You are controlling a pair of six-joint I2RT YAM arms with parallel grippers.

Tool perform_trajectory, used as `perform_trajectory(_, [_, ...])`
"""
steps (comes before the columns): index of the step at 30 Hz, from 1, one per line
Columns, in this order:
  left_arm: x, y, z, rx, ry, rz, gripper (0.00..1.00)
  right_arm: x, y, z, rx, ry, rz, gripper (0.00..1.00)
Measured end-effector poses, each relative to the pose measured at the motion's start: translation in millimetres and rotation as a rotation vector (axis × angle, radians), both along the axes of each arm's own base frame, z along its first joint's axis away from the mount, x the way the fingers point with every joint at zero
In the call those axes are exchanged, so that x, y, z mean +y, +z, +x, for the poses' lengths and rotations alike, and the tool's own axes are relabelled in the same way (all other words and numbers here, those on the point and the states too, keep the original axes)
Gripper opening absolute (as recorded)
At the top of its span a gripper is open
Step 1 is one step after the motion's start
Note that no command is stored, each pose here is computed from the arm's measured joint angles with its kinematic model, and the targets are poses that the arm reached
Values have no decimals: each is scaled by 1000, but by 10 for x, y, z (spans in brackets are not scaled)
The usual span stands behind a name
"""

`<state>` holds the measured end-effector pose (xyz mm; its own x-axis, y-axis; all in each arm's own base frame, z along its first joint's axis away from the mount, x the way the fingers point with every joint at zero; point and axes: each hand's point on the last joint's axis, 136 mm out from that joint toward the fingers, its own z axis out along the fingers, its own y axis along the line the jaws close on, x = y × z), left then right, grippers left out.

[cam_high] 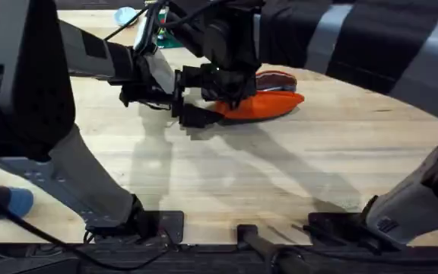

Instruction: Unzip the bag, pick up the pens from the table one at a time and place them inside, then zip the bag closed.

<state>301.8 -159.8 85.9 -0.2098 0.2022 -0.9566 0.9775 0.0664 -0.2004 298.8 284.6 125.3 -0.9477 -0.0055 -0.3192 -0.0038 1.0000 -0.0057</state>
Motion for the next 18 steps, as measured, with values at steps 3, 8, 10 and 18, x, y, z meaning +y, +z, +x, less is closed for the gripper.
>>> perform_trajectory(3, [-1,7,6,-3,1,-4,902,2,3,1,0,3,0,31])
perform_trajectory(8, [-2,11,29,-23,1,-6,873,4,8,4,-2,2,1,31])
perform_trajectory(10, [-2,13,36,-29,1,-7,862,5,10,5,-2,2,1,31])
perform_trajectory(18, [-2,13,44,-36,1,-7,835,7,14,7,-3,2,2,31])
